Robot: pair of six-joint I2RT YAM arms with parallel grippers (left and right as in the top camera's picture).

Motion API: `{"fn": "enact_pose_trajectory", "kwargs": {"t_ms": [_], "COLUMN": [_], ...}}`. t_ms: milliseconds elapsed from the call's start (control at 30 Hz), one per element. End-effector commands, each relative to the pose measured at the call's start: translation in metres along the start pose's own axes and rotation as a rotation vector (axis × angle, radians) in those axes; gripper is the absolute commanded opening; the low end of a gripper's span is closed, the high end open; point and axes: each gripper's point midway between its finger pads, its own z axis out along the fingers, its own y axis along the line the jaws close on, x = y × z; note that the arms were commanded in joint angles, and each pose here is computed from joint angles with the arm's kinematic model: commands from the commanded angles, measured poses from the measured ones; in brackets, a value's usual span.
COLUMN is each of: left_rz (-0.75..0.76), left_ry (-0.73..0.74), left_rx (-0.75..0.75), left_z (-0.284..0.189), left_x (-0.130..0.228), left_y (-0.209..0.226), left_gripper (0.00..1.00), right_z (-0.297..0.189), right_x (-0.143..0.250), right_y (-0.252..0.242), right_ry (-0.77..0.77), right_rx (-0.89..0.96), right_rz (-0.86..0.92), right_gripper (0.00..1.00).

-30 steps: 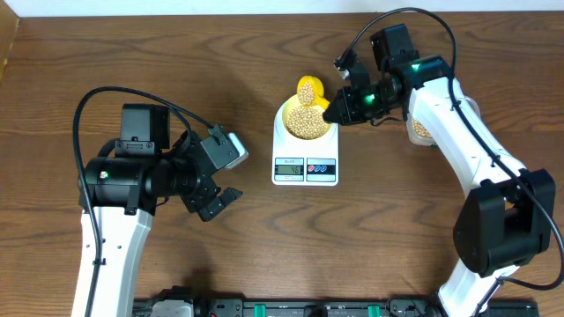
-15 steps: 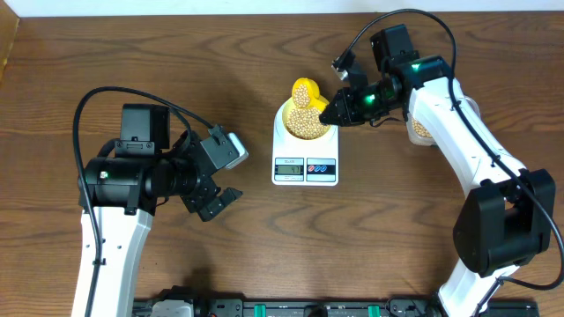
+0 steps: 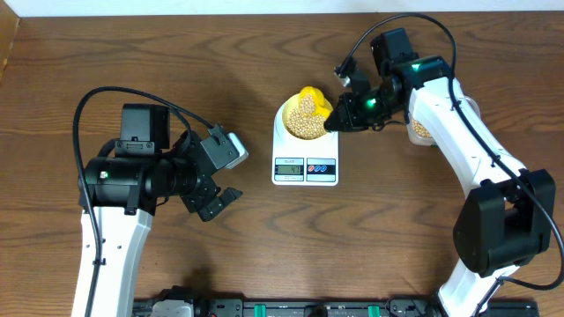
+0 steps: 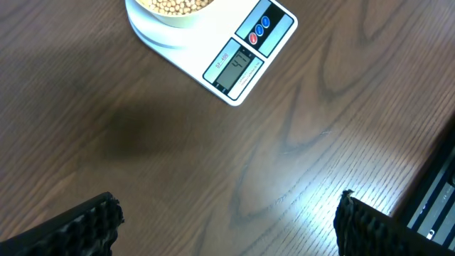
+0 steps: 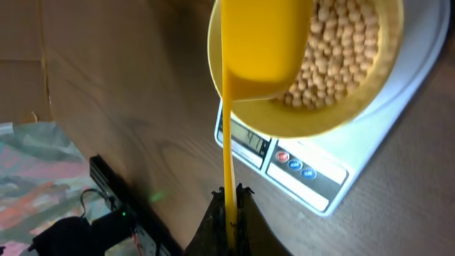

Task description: Scoop item into bowl and weigh 50g on scale

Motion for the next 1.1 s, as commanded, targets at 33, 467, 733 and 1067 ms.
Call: {"fn": "enact_pose_trajectory", "kwargs": {"t_ms": [33, 467, 733, 1067], "left_rz": [0.012, 0.012, 0.012, 0.012], "left_ry": [-0.007, -0.007, -0.007, -0.007], "left_rx": [-0.013, -0.013, -0.013, -0.013], "left_z": [-0.004, -0.004, -0.004, -0.004], "left_x": [-0.002, -0.002, -0.002, -0.002], "left_y": [0.001, 0.001, 0.001, 0.001], "left_gripper": [0.98, 0.98, 0.98, 0.98], "right_z": [-0.008, -0.024, -0.034, -0.027], "right_x": [0.001, -0.012, -0.023, -0.011], "right_y": [0.017, 0.009, 0.004, 0.004], "right_ry": [-0.008, -0.078, -0.131, -0.085], "right_rx": [-0.050, 0.006, 0.026, 0.074], "right_rz": [-0.037, -0.023, -0.017, -0.072], "right_gripper": [0.01, 0.01, 0.01, 0.01]}}
